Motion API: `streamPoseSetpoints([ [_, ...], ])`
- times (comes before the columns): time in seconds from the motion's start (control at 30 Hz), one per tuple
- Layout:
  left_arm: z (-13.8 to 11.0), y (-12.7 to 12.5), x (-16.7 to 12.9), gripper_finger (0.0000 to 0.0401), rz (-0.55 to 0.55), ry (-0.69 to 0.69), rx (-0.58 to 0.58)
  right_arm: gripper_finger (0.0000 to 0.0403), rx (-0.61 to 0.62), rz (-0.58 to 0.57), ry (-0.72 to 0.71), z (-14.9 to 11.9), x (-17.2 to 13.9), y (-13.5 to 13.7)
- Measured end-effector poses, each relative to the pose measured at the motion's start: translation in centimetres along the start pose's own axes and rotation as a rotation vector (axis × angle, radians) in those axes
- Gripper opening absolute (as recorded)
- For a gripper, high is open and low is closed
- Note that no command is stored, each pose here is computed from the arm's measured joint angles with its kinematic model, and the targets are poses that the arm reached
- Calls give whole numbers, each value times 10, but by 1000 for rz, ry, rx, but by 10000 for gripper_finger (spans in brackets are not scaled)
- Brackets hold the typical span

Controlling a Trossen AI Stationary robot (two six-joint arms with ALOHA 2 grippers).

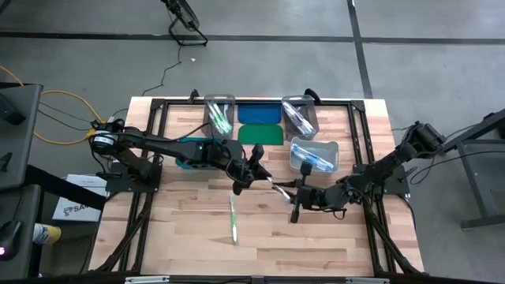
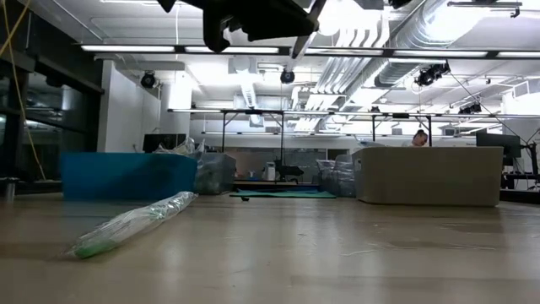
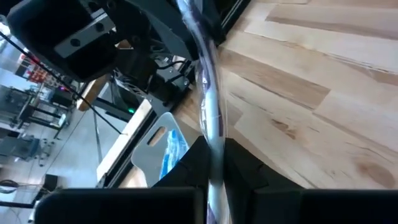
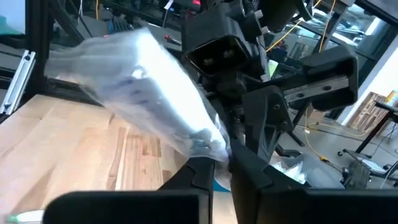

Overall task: Pick & Place Toothbrushes
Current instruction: Put the violet toothbrush into the right black bin

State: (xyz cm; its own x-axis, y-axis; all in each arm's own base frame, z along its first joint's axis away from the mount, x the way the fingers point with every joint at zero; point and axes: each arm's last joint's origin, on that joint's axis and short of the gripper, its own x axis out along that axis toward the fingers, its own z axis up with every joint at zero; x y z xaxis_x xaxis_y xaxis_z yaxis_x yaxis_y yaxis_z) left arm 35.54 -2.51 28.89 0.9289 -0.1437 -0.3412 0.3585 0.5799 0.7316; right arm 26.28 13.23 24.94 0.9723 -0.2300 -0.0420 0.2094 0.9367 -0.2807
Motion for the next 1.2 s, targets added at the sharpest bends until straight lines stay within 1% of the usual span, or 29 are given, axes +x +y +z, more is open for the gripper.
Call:
streamPoseSetpoints([
  [0.07,0,0,0,33,-4,0,0,19,10,-8,0,0,0,0],
  [0.17,-2,-2,0,80,-19,29,40,19,43,-44,7,0,0,-2],
  [0.3,-6,-3,-9,148,-2,184,71,19,46,-80,9,2,-1,-5],
  [0.37,-6,0,-18,173,25,262,75,19,48,-109,15,5,-1,-12],
  [0.43,-7,1,-29,189,42,349,82,19,51,-140,36,5,0,-22],
  [0.53,-8,2,-45,197,47,468,96,19,71,-186,80,6,0,-43],
  [0.63,-13,3,-60,199,26,569,103,19,106,-242,133,6,0,-72],
  [0.73,-22,5,-69,199,14,627,60,19,153,-269,211,6,-1,-105],
  [0.8,-32,5,-76,199,-11,678,37,19,193,-286,278,10,-2,-129],
  [0.87,-40,9,-77,200,12,684,10,19,232,-296,357,15,-3,-153],
  [0.93,-53,7,-83,200,-8,718,-12,19,280,-298,439,20,-2,-177],
  [1.03,-66,9,-87,200,11,708,-54,19,359,-285,558,28,-3,-210],
  [1.1,-75,6,-91,200,6,709,-88,19,401,-271,633,31,-1,-230],
  [1.13,-77,6,-92,200,18,688,-100,19,416,-264,675,31,0,-239],
  [1.2,-85,1,-97,200,5,691,-118,19,441,-235,760,28,4,-255],
])
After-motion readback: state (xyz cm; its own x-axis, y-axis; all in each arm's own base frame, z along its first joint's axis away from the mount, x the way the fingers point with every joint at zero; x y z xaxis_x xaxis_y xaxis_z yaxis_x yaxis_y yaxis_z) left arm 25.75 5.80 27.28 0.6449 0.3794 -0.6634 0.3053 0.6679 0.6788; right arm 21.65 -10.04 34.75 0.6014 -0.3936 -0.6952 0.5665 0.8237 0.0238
